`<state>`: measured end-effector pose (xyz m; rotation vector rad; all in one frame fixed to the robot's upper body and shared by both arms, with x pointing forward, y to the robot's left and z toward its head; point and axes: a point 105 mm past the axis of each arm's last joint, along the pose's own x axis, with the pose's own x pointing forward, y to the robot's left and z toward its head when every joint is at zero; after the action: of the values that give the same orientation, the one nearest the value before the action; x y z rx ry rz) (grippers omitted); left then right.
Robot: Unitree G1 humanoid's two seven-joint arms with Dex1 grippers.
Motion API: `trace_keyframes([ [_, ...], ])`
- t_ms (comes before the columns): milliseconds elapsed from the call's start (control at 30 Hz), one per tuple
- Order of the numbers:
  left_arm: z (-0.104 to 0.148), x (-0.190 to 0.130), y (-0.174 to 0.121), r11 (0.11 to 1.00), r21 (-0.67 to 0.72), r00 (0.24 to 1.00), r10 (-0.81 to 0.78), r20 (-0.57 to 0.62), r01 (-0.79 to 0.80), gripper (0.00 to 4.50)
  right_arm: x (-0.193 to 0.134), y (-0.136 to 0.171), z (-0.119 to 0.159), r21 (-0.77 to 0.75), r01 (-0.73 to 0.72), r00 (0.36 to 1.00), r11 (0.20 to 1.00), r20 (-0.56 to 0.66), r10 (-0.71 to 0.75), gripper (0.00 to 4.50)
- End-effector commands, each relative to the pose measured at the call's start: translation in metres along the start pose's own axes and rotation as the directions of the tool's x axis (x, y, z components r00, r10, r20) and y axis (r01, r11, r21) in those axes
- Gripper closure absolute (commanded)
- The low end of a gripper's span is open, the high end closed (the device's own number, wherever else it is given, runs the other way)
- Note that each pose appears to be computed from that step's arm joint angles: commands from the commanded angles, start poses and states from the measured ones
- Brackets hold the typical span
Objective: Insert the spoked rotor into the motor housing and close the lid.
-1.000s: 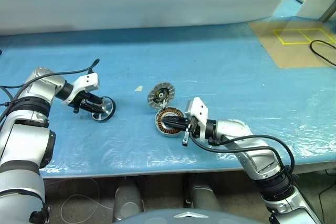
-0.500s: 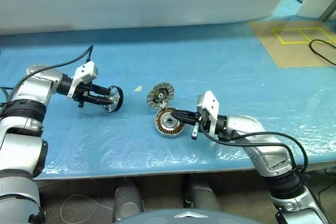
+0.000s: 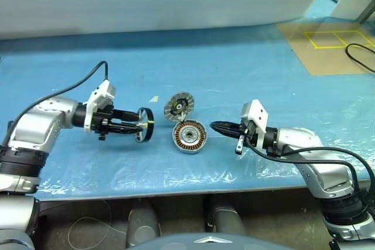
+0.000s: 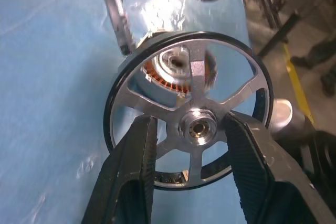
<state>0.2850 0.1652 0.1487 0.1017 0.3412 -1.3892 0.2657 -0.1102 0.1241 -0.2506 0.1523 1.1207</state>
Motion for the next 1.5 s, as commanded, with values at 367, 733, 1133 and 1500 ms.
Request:
trace_keyframes([
  [367,-0.008,0.045,-0.021,0.996,-0.010,0.980,0.092,0.178,-0.092,2.80,-0.013,0.002,0.000,-0.062,-0.092,0.996,0.994,0.013,0.093,4.50],
  [733,-0.008,0.068,-0.019,0.992,0.007,0.968,0.120,0.221,-0.124,2.80,-0.011,0.004,-0.002,-0.051,-0.104,0.995,0.993,0.001,0.104,4.50],
  [1133,-0.001,0.078,-0.008,0.986,0.036,0.975,0.157,0.159,-0.165,2.80,-0.008,0.005,-0.002,-0.047,-0.103,0.995,0.994,0.000,0.103,4.50],
  [1500,0.018,0.080,-0.006,0.989,0.020,0.987,0.145,0.073,-0.146,2.80,-0.006,0.005,-0.005,-0.042,-0.089,0.996,0.995,-0.012,0.088,4.50],
])
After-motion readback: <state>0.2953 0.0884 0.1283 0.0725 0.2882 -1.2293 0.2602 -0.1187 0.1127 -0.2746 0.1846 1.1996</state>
